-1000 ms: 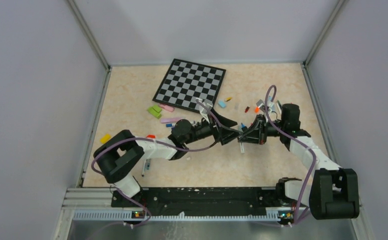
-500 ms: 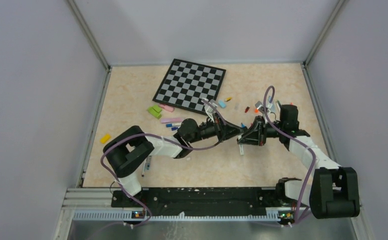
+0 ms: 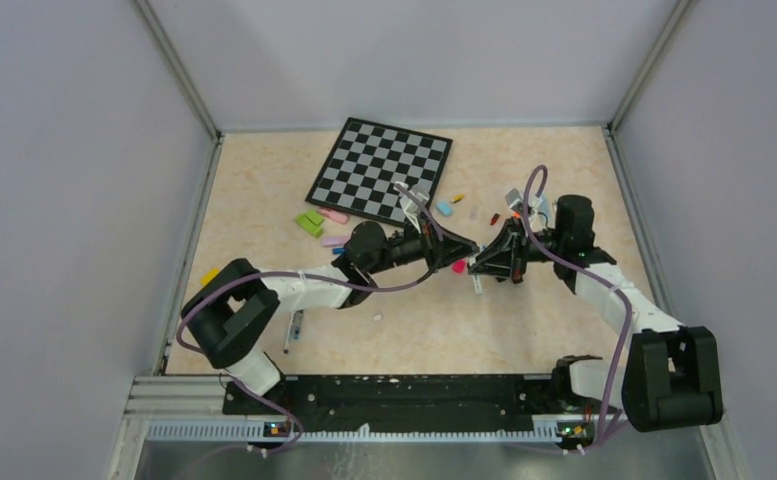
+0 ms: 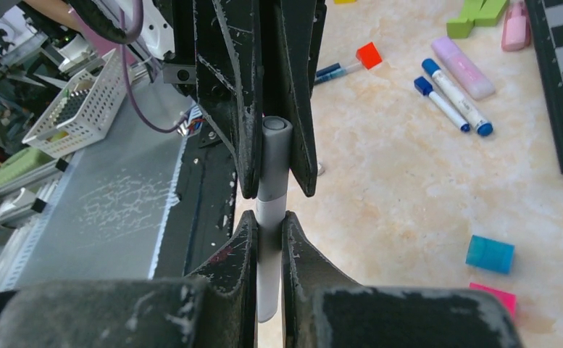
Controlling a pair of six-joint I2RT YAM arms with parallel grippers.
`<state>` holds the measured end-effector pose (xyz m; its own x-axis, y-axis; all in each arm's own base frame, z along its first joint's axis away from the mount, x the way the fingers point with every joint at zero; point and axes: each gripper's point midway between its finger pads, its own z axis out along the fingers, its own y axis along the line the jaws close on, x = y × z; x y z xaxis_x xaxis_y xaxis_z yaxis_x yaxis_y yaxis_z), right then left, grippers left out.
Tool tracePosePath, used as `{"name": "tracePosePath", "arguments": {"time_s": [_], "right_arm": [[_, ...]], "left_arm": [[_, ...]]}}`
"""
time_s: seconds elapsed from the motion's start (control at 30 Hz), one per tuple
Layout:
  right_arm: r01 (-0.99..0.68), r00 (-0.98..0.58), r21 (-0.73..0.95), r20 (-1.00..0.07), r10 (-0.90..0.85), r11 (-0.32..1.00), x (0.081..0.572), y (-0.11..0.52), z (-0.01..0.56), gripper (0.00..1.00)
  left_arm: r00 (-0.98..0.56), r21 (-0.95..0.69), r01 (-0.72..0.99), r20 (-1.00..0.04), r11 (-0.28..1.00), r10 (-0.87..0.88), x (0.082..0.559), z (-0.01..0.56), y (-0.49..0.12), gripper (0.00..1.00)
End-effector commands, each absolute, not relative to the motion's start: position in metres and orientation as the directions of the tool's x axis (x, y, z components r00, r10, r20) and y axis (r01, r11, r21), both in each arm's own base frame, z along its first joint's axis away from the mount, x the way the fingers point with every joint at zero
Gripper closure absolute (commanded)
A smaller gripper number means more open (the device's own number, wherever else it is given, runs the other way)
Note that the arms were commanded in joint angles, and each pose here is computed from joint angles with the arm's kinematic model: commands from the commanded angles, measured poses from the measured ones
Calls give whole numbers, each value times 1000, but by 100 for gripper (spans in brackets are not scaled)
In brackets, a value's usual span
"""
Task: Open the pen caps
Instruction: Open the pen cap from the pen.
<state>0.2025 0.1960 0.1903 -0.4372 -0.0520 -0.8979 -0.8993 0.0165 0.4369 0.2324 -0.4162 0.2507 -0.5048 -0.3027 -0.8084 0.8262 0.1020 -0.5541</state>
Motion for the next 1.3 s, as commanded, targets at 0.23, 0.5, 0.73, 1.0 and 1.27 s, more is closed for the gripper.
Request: {"name": "tracePosePath", "arguments": {"time_s": [0.23,0.5,0.73,1.0,1.27], "right_arm": [[-831,-539,544,-839,-71,-115,168,199,181,100],[-843,-521,526,-851,-68,-113,169,199,180,100],[-863,-499,502,-864,-66,-52,177,196,180,100],[-877,-450,399,-878,-165,268,228,172,161,100],[-602,-538,299,-837,-100,741,299,78,143,100]], "left_arm": [[63,-346,852,-676,393,-734,291,436,-294,100],[80,-353,840,-671,413,-737,288,439,-280,100],[16,-377,825,-729,420,-685,284,414,-282,100],[-258,-470,819,-815,330,-519,256,333,-304,100],[-502,-567,740,-824,362,-264,231,230,-344,100]]}}
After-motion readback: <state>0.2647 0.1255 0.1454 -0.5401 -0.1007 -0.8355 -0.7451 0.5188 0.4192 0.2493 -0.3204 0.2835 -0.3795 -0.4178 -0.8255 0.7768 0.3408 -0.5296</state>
